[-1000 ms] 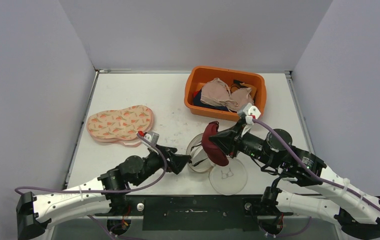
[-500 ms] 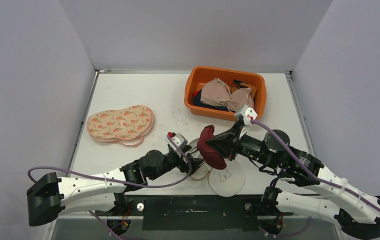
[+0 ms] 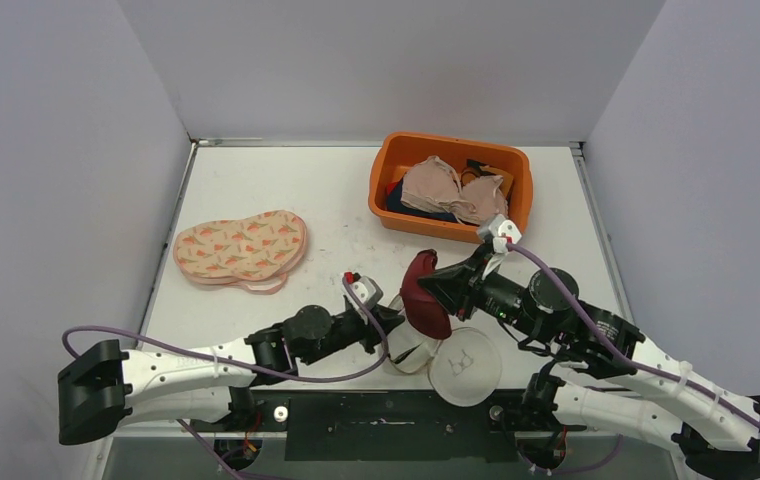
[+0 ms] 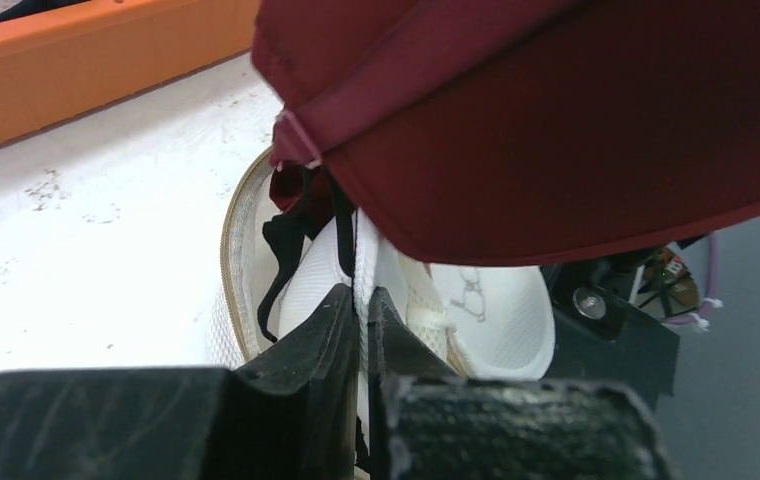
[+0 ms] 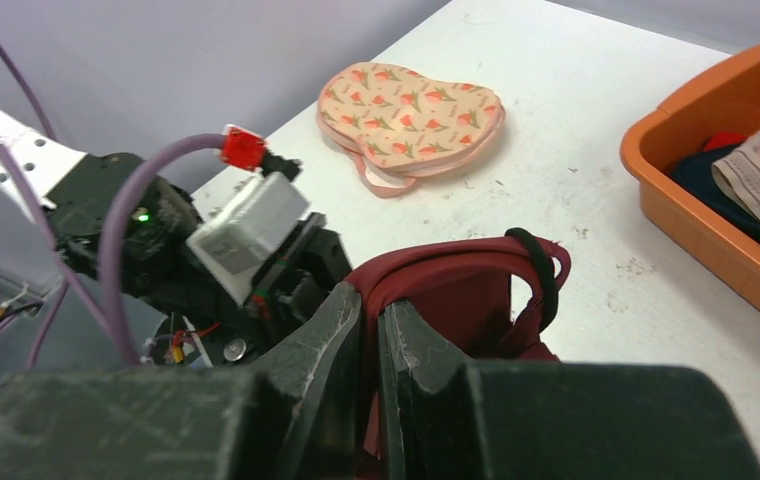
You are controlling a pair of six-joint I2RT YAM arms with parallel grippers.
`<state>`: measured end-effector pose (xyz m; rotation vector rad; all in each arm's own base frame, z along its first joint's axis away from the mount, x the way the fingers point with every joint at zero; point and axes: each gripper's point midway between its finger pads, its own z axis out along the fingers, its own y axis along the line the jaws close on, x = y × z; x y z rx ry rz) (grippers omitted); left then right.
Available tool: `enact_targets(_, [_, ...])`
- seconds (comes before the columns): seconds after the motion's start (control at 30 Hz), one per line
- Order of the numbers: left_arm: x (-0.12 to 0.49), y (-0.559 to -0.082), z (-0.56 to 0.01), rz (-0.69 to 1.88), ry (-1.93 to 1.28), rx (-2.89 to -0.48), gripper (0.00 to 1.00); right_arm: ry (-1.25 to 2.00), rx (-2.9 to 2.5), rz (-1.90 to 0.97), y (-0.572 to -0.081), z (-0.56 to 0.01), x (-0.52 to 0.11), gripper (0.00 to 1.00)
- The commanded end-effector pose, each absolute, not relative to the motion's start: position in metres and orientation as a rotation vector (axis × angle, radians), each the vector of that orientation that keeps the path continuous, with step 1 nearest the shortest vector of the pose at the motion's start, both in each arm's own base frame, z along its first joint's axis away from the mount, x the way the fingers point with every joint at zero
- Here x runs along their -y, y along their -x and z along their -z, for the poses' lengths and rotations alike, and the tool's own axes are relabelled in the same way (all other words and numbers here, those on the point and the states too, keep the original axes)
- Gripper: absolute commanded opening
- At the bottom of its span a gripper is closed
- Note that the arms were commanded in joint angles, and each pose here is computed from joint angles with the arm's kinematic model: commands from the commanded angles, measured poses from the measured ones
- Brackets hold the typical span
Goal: Unzip the laundry bag and remove the bra
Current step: Pick up the bra from the laundry bag.
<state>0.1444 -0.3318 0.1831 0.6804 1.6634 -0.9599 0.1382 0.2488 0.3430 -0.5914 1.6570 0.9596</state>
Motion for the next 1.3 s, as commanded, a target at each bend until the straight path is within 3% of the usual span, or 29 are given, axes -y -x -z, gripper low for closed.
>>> enact_targets(0.0, [0.338,-0.125,-0.216,1.09,-0.658,-1.568,0.0,0.434,-1.603,-0.916,-0.158,-0.355,-0.239,0.05])
enact_targets(0.47, [0.342,-0.093,-0.16,1.087,-0.776,-1.71,0.0,0.187,-1.544,-0.878,-0.176,-0.374,-0.209,0.05])
enact_targets(1.27, [0.304,-0.138,-0.123,0.825,-0.457,-1.89,0.0,0.37,-1.368,-0.966,-0.139,-0.465,-0.194,0.05])
